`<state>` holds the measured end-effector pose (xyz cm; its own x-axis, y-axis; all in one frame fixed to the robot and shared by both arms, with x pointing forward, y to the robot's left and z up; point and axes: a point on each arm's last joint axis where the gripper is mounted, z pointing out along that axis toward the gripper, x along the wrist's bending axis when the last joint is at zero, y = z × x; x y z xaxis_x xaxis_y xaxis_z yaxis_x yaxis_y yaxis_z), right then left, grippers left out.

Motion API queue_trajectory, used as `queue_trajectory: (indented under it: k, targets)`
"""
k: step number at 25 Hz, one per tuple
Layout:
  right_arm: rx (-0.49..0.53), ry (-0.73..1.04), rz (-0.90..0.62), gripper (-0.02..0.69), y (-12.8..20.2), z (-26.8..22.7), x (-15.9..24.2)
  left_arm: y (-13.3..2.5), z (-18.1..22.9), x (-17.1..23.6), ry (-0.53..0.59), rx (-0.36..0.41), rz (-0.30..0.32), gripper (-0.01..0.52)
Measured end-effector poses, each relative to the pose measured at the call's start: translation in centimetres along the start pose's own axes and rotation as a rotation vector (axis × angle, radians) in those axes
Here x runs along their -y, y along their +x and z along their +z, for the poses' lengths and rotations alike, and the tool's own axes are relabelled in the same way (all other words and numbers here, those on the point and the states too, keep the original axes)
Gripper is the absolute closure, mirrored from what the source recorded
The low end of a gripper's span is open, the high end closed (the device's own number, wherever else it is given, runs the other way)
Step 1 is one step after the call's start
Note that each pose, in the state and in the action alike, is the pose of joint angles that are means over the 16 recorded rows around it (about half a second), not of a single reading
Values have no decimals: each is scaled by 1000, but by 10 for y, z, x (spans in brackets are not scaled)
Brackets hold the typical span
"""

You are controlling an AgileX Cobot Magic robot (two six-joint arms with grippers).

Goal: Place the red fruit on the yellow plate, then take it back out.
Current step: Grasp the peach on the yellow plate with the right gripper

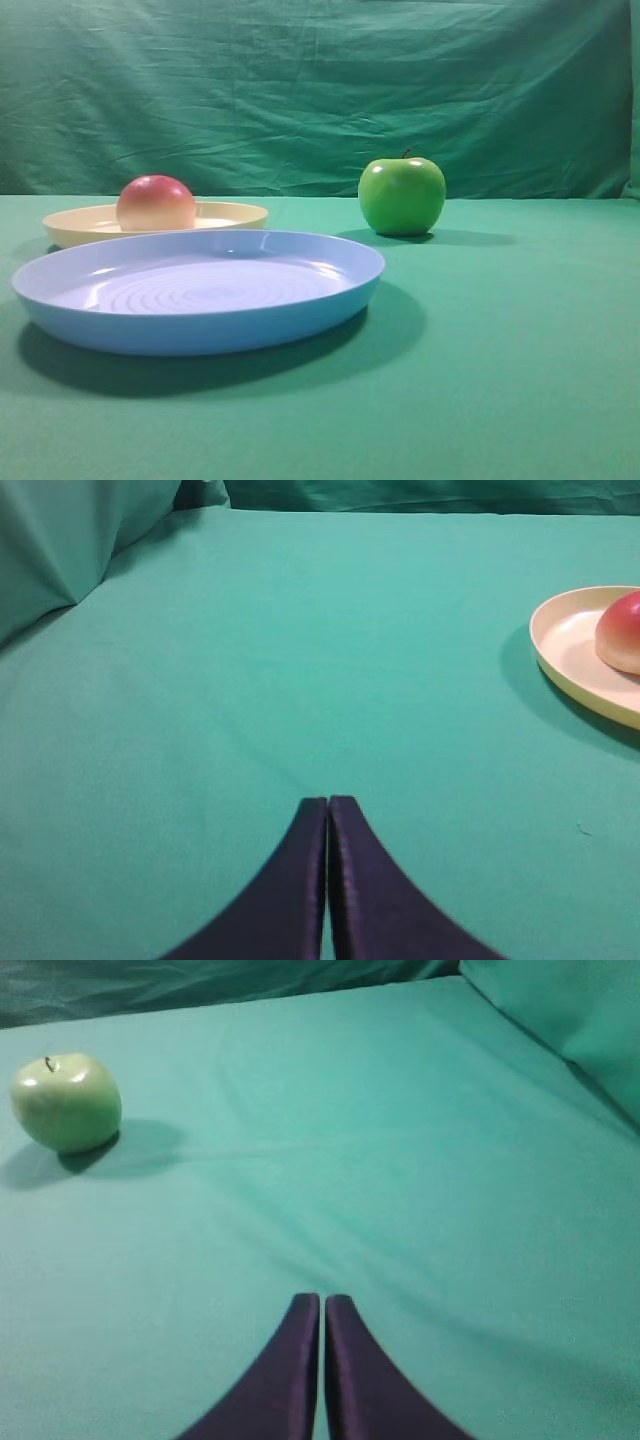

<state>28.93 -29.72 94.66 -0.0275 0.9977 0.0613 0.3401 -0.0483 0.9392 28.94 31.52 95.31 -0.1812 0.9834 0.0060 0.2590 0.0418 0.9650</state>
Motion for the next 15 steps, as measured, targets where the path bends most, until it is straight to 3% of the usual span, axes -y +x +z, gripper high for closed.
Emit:
queue_trajectory:
  k: [15]
  targets:
    - [-17, -79, 12, 665, 1, 1, -5, 0, 0, 0, 0, 0, 0, 514]
